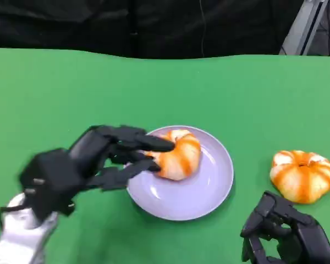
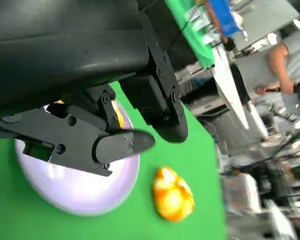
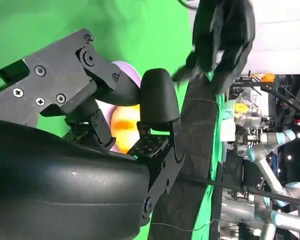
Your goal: Grasp the bread from the table and place it into the plate.
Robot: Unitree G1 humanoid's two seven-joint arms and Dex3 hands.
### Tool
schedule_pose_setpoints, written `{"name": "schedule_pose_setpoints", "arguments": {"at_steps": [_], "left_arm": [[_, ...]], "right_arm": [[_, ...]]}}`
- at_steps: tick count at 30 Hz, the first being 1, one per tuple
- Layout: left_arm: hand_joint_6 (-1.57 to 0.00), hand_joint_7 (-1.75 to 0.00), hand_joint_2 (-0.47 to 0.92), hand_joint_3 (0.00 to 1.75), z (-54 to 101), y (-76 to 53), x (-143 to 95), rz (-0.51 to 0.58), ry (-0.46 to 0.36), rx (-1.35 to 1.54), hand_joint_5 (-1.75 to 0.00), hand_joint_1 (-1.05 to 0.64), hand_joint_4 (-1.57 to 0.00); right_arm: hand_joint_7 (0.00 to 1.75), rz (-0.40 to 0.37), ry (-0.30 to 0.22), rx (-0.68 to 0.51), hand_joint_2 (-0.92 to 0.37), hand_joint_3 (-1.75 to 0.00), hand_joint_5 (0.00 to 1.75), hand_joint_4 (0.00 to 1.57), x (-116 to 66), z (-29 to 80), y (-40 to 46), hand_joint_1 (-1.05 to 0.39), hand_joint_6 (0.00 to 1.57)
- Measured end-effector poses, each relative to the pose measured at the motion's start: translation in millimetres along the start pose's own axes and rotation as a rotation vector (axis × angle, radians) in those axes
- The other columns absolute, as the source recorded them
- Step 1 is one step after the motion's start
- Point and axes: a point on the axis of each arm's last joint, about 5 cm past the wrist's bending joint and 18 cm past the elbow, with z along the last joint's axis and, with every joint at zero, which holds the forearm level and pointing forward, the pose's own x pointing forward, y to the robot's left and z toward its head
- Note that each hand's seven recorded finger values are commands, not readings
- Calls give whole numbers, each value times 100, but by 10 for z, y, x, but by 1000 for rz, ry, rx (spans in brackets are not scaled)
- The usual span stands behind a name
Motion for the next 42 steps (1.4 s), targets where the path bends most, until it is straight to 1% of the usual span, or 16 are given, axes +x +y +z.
{"name": "schedule_pose_setpoints", "arguments": {"at_steps": [1,2,4,6,7,9,12,14,18,21,23,25,28,30,39,42], "left_arm": [[-100,-93,58,121,4,22,-53,3,12,-34,-146,-8,-87],[-96,-112,52,130,6,42,-111,2,22,-75,-151,-9,-89],[-93,-122,50,135,11,82,-230,-5,23,-154,-153,-9,-90],[-91,-144,44,143,14,107,-323,-9,30,-210,-165,-9,-92],[-89,-155,47,139,13,114,-378,-7,36,-242,-171,-8,-92],[-88,-163,50,133,0,131,-542,-7,45,-323,-174,-8,-92],[-90,-167,52,129,-62,142,-820,21,87,-427,-175,-9,-94],[-90,-167,56,121,-108,133,-961,44,120,-478,-175,-11,-94],[-88,-168,62,110,-166,126,-1098,58,141,-546,-175,-11,-93],[-87,-168,63,107,-243,113,-1171,77,158,-577,-175,-10,-93],[-87,-168,63,107,-271,96,-1192,83,167,-589,-175,-10,-93],[-81,-169,71,94,-296,94,-1197,91,162,-596,-175,-8,-90],[-80,-169,73,90,-430,67,-1243,132,189,-639,-175,-8,-90],[-80,-170,71,93,-475,48,-1260,145,209,-651,-175,-8,-91],[-81,-164,70,94,-461,81,-1240,165,206,-622,-175,-6,-88],[-81,-166,66,104,-462,73,-1231,170,210,-614,-175,-7,-89]], "right_arm": [[156,-1,0,0,-58,-114,175,79,-1,0,0,-17,73],[156,1,0,0,-58,-114,175,79,2,0,1,-17,73],[156,1,-1,1,-58,-114,175,80,5,1,2,-17,73],[156,2,-1,1,-58,-114,175,80,8,2,4,-17,73],[156,1,1,2,-58,-114,175,80,8,2,4,-18,73],[156,-3,10,3,-58,-114,175,80,6,-2,2,-18,73],[156,-5,14,2,-58,-113,175,79,6,-3,-3,-18,73],[156,-4,13,2,-58,-113,175,80,9,-2,-3,-18,73],[156,-2,9,0,-58,-114,175,80,19,1,-6,-17,73],[156,-4,12,-3,-58,-114,175,80,15,-4,-20,-17,73],[156,-7,15,-7,-58,-114,175,80,10,-7,-34,-17,73],[156,-5,15,-7,-59,-114,175,80,13,-9,-37,-16,73],[157,1,13,-5,-60,-115,175,80,23,-11,-39,-15,72],[157,3,15,-5,-60,-114,175,80,21,-15,-40,-15,72],[157,10,18,-3,-59,-114,175,80,18,-20,-41,-16,72],[156,9,18,-4,-59,-114,175,80,17,-20,-43,-15,72]]}}
